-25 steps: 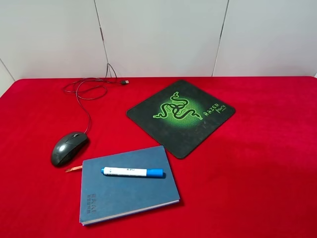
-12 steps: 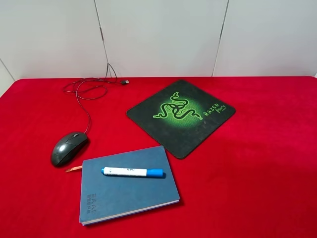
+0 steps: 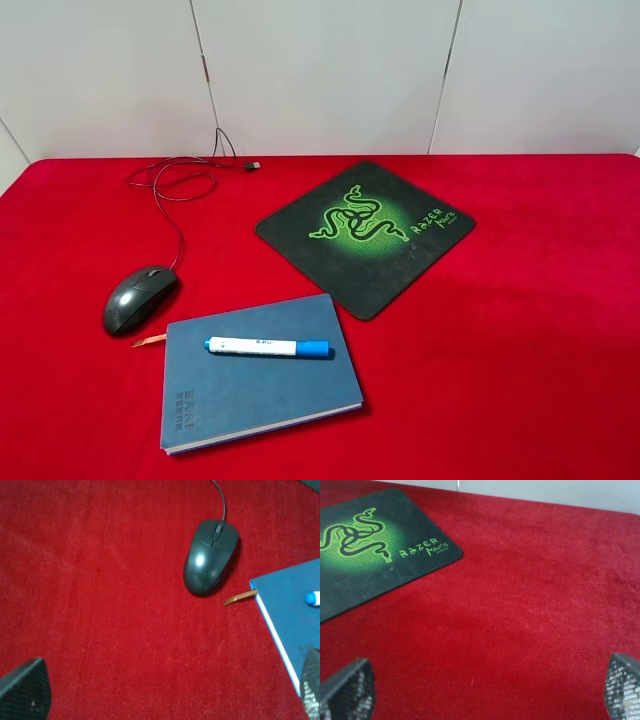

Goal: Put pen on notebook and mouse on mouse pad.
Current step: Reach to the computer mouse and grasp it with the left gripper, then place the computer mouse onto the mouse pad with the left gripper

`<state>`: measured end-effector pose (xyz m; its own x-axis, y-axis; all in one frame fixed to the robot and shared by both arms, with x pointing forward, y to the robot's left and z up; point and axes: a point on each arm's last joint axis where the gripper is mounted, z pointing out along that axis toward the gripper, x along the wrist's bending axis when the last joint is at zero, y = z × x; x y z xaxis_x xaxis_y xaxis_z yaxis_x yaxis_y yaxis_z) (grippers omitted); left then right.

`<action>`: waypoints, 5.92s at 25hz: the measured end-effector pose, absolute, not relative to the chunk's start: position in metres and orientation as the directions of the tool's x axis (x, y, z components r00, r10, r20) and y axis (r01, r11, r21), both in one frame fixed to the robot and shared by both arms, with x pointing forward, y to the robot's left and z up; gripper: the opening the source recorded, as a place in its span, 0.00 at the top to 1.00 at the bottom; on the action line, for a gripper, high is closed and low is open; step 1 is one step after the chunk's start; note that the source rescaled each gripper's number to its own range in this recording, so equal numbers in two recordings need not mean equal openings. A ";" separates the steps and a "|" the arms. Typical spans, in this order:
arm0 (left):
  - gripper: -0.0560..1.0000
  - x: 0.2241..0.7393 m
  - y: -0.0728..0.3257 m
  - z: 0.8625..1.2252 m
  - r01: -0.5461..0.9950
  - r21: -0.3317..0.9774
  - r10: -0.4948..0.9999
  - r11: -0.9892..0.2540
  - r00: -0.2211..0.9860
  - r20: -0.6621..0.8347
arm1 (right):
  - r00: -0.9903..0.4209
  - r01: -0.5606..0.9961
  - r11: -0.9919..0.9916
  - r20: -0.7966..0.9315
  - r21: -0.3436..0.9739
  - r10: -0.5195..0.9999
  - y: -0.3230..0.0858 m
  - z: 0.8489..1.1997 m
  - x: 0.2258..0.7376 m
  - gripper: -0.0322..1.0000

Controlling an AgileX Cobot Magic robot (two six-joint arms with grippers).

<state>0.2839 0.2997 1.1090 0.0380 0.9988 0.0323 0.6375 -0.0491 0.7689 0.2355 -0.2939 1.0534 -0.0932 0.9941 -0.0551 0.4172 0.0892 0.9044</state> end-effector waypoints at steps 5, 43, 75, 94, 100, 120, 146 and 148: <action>0.01 0.318 0.301 1.126 0.696 0.717 0.999 -0.047 0.040 0.026 | -0.093 0.416 0.089 -0.055 0.905 0.994 -0.294 1.053 0.236 0.00; 0.00 0.532 0.233 0.938 0.954 0.184 0.970 -0.237 0.243 -0.005 | -0.093 0.417 0.089 -0.055 0.904 0.994 -0.294 1.053 0.236 0.00; 0.10 0.555 0.227 0.886 0.946 0.218 0.969 -0.240 0.246 -0.002 | -0.093 0.416 0.089 -0.055 0.905 0.994 -0.294 1.053 0.236 0.00; 0.94 0.554 0.227 0.881 0.950 0.194 0.968 -0.245 0.250 -0.001 | -0.094 0.417 0.088 -0.053 0.905 0.994 -0.294 1.053 0.236 0.00; 0.94 0.549 0.228 0.892 0.957 0.155 0.968 -0.247 0.251 -0.003 | -0.095 0.417 0.087 -0.052 0.905 0.994 -0.294 1.053 0.236 0.00; 0.94 0.567 0.219 1.011 0.925 0.236 0.953 -0.297 0.304 0.010 | -0.095 0.416 0.087 -0.052 0.905 0.994 -0.294 1.053 0.236 0.00; 0.94 0.657 0.008 0.984 0.724 0.372 0.772 -0.581 0.635 -0.030 | -0.095 0.417 0.087 -0.052 0.905 0.994 -0.294 1.053 0.236 0.00; 0.94 0.662 0.001 0.975 0.733 0.379 0.774 -0.565 0.630 -0.066 | -0.095 0.417 0.087 -0.052 0.905 0.994 -0.294 1.053 0.236 0.00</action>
